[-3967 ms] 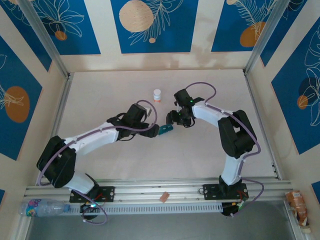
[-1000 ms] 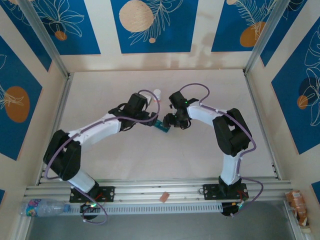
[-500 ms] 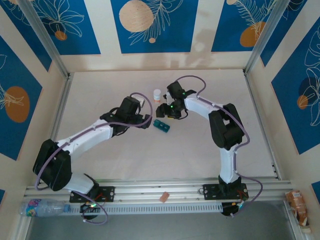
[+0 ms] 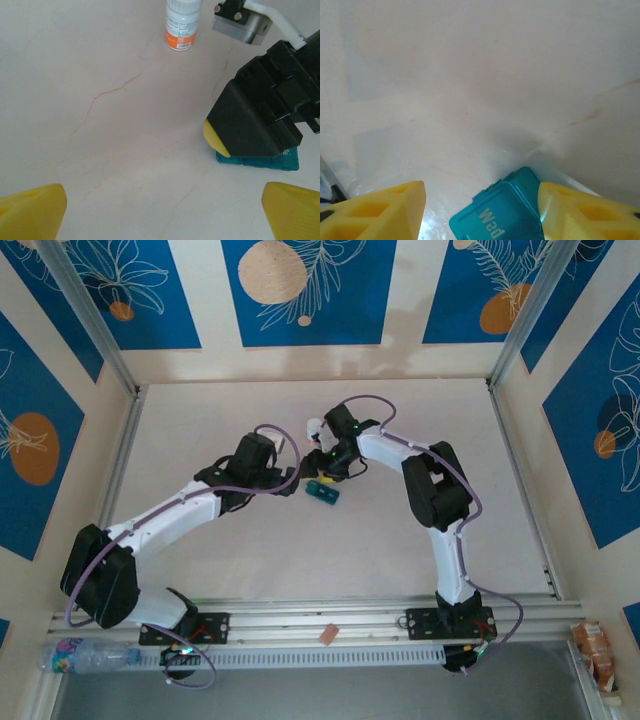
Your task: Sort the pills into containers
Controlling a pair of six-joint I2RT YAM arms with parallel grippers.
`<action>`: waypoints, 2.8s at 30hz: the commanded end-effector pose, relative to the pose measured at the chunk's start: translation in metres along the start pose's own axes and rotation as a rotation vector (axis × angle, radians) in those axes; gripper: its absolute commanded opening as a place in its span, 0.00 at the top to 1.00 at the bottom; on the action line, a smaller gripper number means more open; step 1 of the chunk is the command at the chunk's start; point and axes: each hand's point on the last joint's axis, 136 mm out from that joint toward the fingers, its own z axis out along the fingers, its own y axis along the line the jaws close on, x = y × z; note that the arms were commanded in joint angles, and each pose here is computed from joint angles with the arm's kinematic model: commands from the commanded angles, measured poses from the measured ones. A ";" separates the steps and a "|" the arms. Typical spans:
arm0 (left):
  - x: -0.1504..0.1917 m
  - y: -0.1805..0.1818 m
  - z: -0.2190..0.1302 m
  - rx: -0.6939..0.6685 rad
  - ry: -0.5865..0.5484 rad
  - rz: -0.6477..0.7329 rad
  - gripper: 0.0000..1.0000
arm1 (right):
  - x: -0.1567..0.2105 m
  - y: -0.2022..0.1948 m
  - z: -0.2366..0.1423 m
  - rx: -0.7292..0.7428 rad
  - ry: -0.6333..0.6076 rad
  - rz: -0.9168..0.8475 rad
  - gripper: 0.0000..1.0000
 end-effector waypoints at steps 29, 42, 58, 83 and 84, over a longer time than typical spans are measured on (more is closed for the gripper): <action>0.017 -0.007 0.011 0.036 0.076 0.045 0.00 | 0.013 0.006 -0.067 0.121 -0.146 -0.002 0.36; 0.035 -0.015 0.022 0.025 0.167 0.175 0.00 | 0.044 -0.043 -0.044 0.373 -0.074 -0.005 0.36; 0.049 -0.028 0.032 0.059 0.209 0.244 0.00 | 0.059 -0.065 -0.017 0.460 -0.001 -0.018 0.36; 0.092 -0.051 0.066 0.082 0.268 0.293 0.00 | 0.078 -0.077 0.001 0.450 0.045 0.012 0.37; 0.091 -0.050 0.068 0.071 0.265 0.295 0.00 | 0.078 -0.077 0.001 0.452 0.046 0.012 0.37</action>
